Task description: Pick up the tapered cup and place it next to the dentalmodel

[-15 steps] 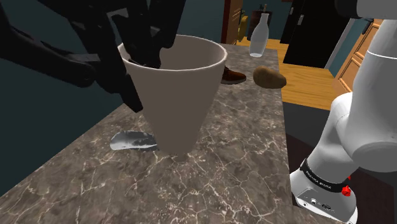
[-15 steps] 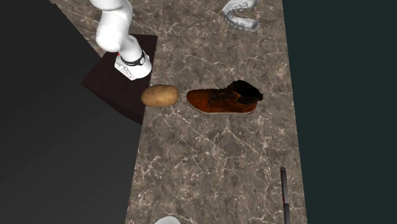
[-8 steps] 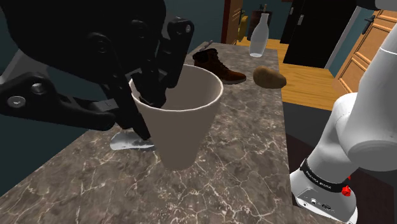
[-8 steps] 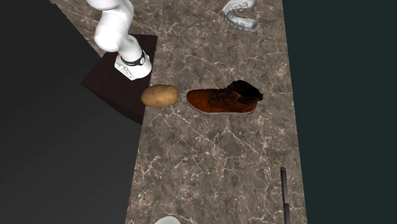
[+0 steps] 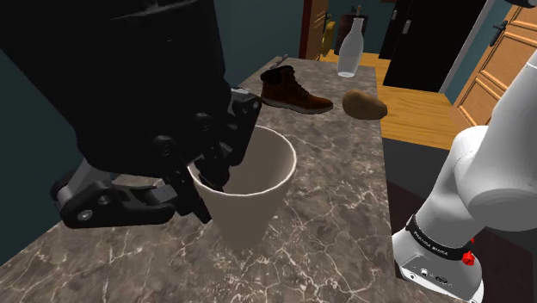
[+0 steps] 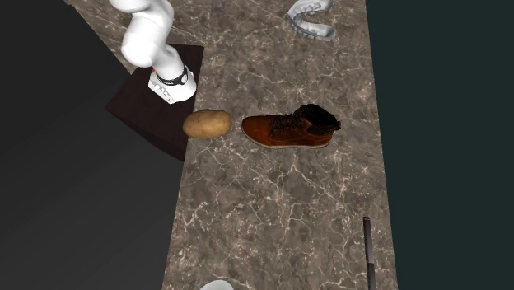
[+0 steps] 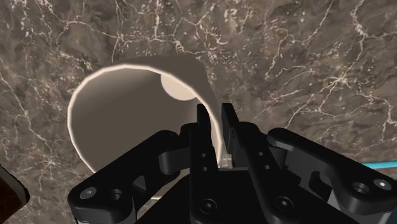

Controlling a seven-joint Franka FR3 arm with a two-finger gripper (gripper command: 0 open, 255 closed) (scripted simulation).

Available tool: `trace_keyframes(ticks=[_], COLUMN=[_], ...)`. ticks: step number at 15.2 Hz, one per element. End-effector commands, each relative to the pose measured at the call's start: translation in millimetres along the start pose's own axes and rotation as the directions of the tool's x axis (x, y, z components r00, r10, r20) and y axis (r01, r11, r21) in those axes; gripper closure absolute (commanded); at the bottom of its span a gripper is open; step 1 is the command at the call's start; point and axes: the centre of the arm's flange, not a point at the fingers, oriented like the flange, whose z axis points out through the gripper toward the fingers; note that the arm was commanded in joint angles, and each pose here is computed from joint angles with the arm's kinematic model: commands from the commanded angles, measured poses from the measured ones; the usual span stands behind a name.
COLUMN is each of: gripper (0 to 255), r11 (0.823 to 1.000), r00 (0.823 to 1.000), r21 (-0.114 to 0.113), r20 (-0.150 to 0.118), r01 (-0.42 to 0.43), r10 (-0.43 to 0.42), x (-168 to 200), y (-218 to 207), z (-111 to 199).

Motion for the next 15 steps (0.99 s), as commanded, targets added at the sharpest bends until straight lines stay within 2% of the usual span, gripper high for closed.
trace_keyframes(ticks=[1,15], gripper=[255,255], r11=[1.000,1.000], r00=[1.000,1.000], r21=[0.001,0.001], r20=[0.000,0.000], r01=[0.000,0.000], r10=[0.000,0.000], x=[0,-6], y=[-1,-12], z=[10,83])
